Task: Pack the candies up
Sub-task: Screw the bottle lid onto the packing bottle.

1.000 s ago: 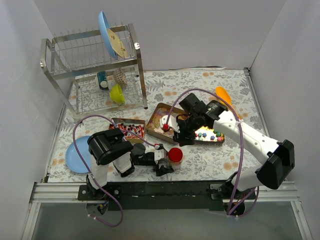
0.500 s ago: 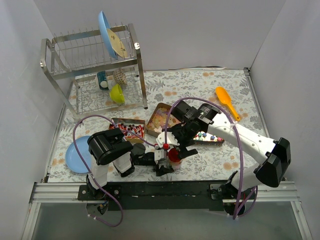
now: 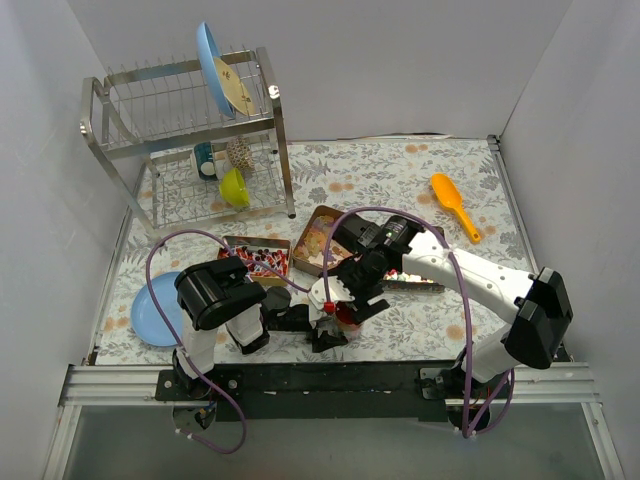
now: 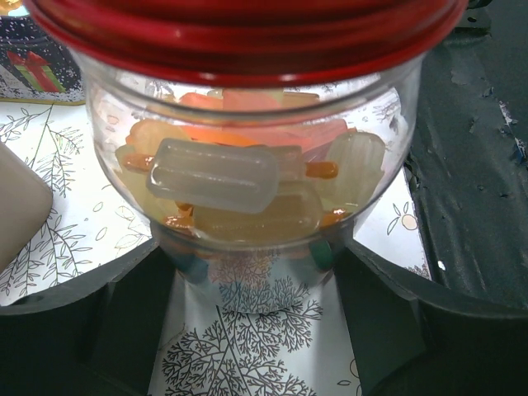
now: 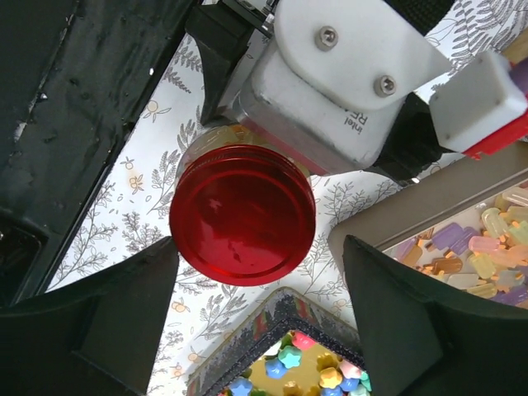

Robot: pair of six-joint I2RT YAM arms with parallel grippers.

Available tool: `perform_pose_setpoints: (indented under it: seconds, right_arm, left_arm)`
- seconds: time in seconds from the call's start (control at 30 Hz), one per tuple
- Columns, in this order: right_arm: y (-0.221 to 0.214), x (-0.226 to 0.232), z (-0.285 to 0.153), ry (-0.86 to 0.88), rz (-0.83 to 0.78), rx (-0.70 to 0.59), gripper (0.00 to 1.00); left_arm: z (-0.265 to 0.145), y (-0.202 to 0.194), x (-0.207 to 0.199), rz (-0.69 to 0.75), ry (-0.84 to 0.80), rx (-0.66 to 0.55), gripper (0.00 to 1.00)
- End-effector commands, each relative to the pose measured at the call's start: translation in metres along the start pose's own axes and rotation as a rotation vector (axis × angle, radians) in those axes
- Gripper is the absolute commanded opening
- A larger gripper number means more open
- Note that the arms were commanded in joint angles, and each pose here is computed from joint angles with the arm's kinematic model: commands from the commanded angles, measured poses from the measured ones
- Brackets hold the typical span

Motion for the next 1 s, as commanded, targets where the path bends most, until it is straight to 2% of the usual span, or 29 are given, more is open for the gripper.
perform_pose_setpoints:
  seconds: [0.0, 0.2, 0.3, 0.4, 0.47, 0.6, 0.73, 0.83, 0.87, 0.97]
  right_arm:
    - [0.002, -0.007, 0.003, -0.05, -0.019, -0.019, 0.78]
    - [0.001, 0.002, 0.008, -0.024, 0.07, -0.034, 0.55]
    - [0.002, 0.011, 0.011, -0.029, 0.186, -0.048, 0.47]
    - [0.004, 0.018, 0.012, -0.04, 0.307, -0.055, 0.43]
    - [0.006, 0.025, 0.015, -0.056, 0.441, -0.059, 0.42]
    - [0.012, 0.033, 0.009, -0.081, 0.564, -0.067, 0.41]
    - [0.014, 0.04, 0.007, -0.102, 0.679, -0.052, 0.49]
    - [0.017, 0.041, 0.001, -0.106, 0.694, -0.045, 0.65]
    - [0.015, 0.039, -0.003, -0.119, 0.687, -0.018, 0.74]
    - [0.021, 0.037, -0.022, -0.119, 0.66, 0.012, 0.82]
  left_arm:
    - [-0.006, -0.013, -0.001, 0.009, 0.024, 0.028, 0.0]
    - [-0.006, -0.015, -0.001, 0.001, 0.025, 0.037, 0.0]
    - [-0.006, -0.014, -0.001, 0.002, 0.025, 0.036, 0.0]
    - [-0.006, -0.014, -0.001, 0.002, 0.03, 0.036, 0.0]
    - [-0.006, -0.014, 0.0, 0.005, 0.039, 0.032, 0.0]
    - [-0.007, -0.014, 0.0, 0.002, 0.045, 0.035, 0.0]
    - [-0.006, -0.014, 0.001, 0.001, 0.053, 0.041, 0.0]
    - [-0.007, -0.013, 0.001, 0.002, 0.057, 0.044, 0.0]
    - [-0.007, -0.013, 0.001, 0.002, 0.057, 0.046, 0.0]
    - [-0.007, -0.013, 0.0, 0.003, 0.045, 0.049, 0.0]
Point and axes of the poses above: each gripper's point midway between its finger pads, its own z axis out along the fingers, its own x axis along the line the jaws close on, y = z × x, the point moved 10 cm from there along -z, back along the fingers, and after that the axes turned 14 degrees about -z, right-handed, at the moved point
